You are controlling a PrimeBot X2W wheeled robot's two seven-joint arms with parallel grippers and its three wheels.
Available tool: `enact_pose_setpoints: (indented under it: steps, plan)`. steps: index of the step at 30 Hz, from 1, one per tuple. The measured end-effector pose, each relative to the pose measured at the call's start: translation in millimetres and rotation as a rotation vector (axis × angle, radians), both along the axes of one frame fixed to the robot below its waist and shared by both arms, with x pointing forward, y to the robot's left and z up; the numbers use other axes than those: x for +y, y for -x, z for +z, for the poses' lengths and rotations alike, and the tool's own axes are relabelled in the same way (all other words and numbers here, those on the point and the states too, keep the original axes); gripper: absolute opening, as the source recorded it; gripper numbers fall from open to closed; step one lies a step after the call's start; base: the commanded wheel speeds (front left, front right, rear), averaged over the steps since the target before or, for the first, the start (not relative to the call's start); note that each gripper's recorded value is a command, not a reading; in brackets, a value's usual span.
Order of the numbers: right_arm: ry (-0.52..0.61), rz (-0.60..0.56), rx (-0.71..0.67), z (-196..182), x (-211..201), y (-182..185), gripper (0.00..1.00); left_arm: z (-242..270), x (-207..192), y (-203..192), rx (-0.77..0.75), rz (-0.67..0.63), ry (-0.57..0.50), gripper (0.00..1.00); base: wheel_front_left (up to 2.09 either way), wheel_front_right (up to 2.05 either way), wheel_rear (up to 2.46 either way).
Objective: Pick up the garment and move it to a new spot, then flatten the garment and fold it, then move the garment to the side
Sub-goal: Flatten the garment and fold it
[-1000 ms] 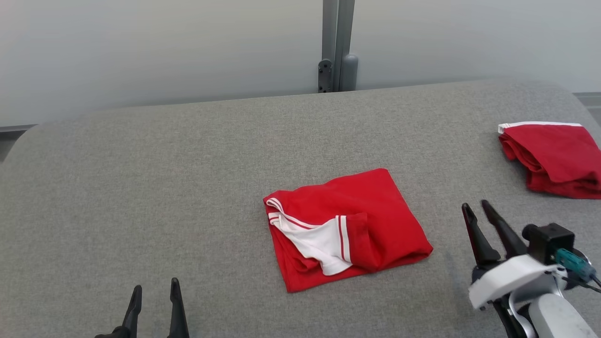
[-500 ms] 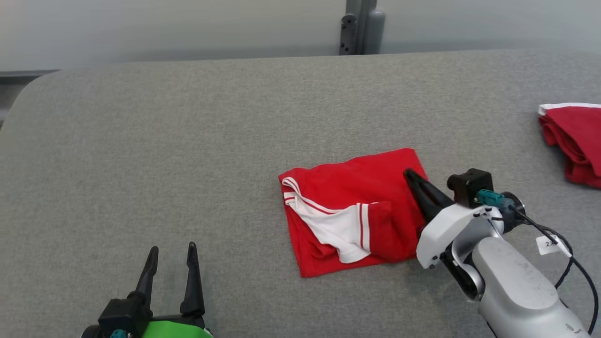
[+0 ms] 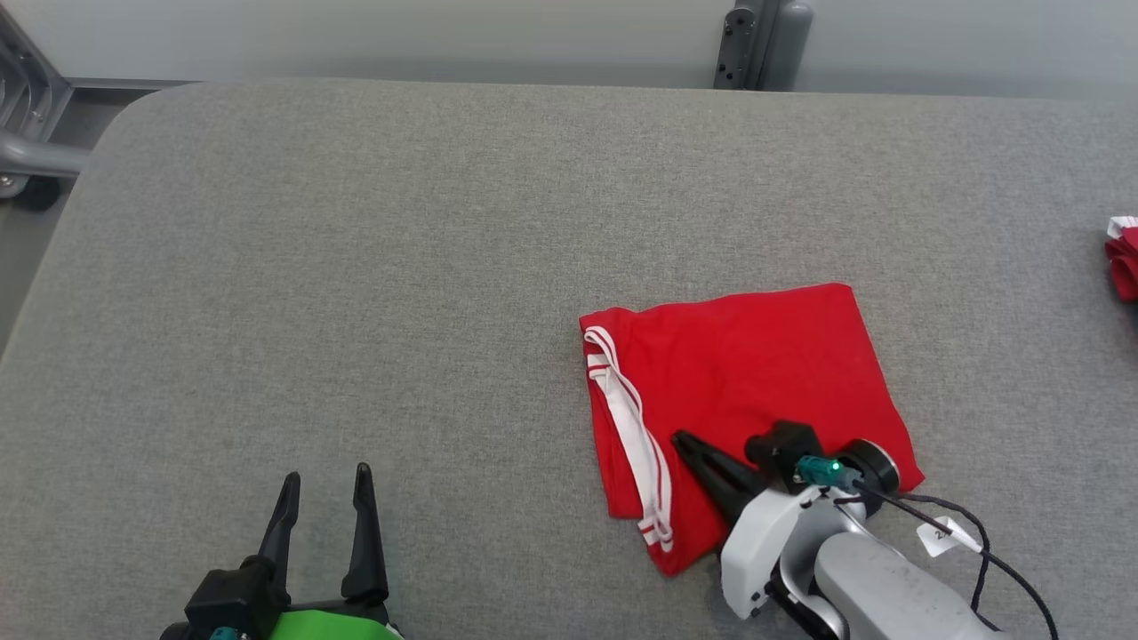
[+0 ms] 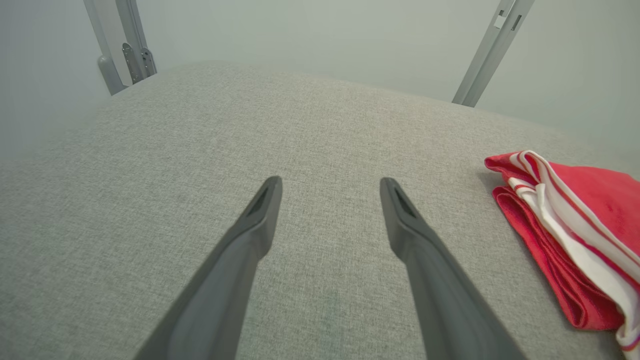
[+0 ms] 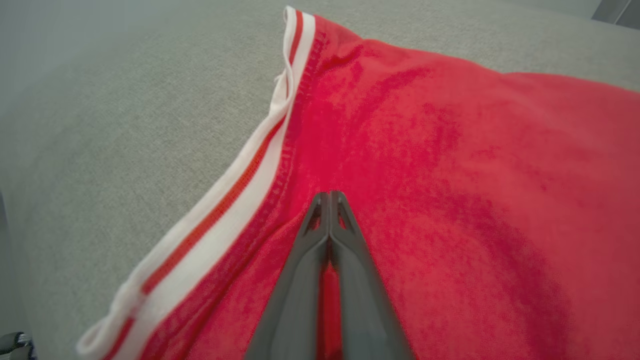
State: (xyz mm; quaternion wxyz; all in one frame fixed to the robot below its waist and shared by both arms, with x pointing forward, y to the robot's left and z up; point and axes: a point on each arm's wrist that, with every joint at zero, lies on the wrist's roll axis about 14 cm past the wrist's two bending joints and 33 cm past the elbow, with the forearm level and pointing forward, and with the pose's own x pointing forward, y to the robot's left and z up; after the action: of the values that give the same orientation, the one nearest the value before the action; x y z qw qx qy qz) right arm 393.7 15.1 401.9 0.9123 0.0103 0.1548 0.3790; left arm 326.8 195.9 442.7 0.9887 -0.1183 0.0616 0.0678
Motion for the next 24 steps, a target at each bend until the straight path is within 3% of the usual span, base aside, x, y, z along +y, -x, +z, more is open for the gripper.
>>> enact_pose_setpoints:
  steps: [10, 14, 17, 18, 19, 20, 21, 22, 24]
  plan:
    - [-0.040, 0.178, 0.040, 4, 57, 50, 0.00, 2, 7, 13, -0.004, 0.033, 0.001, 1.00, 0.00, 0.00, 0.00]
    - [-0.084, 0.140, 0.003, 24, 55, 41, 0.00, 9, 11, 17, -0.027, 0.047, 0.000, 1.00, 0.00, 0.00, 0.00]
    - [-0.122, 0.040, -0.092, 55, 28, 14, 0.00, 14, 13, 21, -0.045, 0.050, -0.002, 1.00, 0.00, 0.00, 0.00]
    - [-0.132, 0.002, -0.134, 67, 15, 5, 0.08, 14, 13, 24, -0.045, 0.051, -0.003, 1.00, 0.00, 0.00, 0.00]
    - [-0.142, -0.045, -0.168, 76, 0, -1, 0.33, 14, 13, 26, -0.046, 0.050, -0.006, 1.00, 0.00, 0.00, 0.00]
    - [-0.145, -0.096, -0.203, 85, -18, -6, 0.42, 15, 14, 27, -0.049, 0.050, -0.010, 1.00, 0.00, 0.00, 0.00]
    - [-0.141, -0.140, -0.233, 90, -34, -7, 0.80, 16, 13, 29, -0.053, 0.045, -0.012, 1.00, 0.00, 0.00, 0.00]
    - [-0.136, -0.186, -0.255, 94, -52, -8, 1.00, 17, 13, 30, -0.056, 0.042, -0.014, 1.00, 0.00, 0.00, 0.00]
    - [-0.136, -0.287, -0.307, 106, -86, -8, 1.00, 19, 11, 29, -0.065, 0.031, -0.018, 1.00, 0.00, 0.00, 0.00]
